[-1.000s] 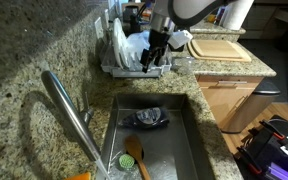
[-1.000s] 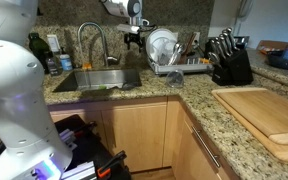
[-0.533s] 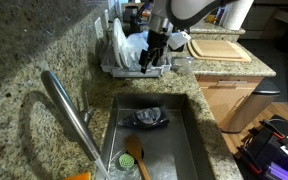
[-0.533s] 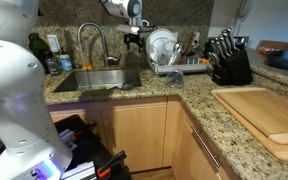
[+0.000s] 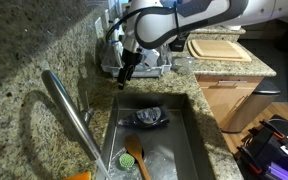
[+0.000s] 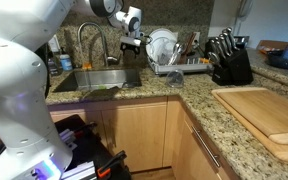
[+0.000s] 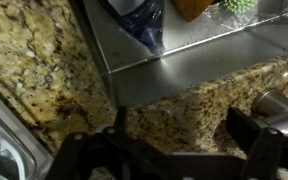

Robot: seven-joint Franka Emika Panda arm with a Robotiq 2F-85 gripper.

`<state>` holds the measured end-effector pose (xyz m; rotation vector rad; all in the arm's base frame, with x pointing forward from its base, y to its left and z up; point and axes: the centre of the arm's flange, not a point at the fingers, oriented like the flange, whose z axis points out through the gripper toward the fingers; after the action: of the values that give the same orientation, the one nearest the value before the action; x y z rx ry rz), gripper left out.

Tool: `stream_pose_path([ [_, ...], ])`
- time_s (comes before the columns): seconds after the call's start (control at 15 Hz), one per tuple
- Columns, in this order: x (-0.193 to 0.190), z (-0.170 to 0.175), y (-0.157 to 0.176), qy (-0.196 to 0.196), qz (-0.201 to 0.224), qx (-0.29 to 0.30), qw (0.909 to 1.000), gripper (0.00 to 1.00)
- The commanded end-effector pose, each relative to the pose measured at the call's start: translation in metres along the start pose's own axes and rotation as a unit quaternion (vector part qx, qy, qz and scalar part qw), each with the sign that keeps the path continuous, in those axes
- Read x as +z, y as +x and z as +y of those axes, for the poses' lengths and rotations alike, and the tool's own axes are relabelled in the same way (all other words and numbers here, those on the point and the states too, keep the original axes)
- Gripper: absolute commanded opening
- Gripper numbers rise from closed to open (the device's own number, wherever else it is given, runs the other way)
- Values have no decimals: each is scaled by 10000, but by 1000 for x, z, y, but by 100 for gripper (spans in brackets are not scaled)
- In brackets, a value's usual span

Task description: Close the tap

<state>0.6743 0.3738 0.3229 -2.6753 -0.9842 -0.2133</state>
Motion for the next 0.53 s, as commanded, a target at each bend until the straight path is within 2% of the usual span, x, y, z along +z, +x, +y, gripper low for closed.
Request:
stream_pose_path([
  [0.0,4,0,-1,6,-12,10,10000,100],
  [0.13,0,0,0,-4,9,11,10000,100],
  [0.2,10,8,3,-20,-70,82,9999,100],
  [0.4,42,20,55,-192,62,-243,9995,100],
  [0.47,47,21,69,-375,33,-409,9985,100],
])
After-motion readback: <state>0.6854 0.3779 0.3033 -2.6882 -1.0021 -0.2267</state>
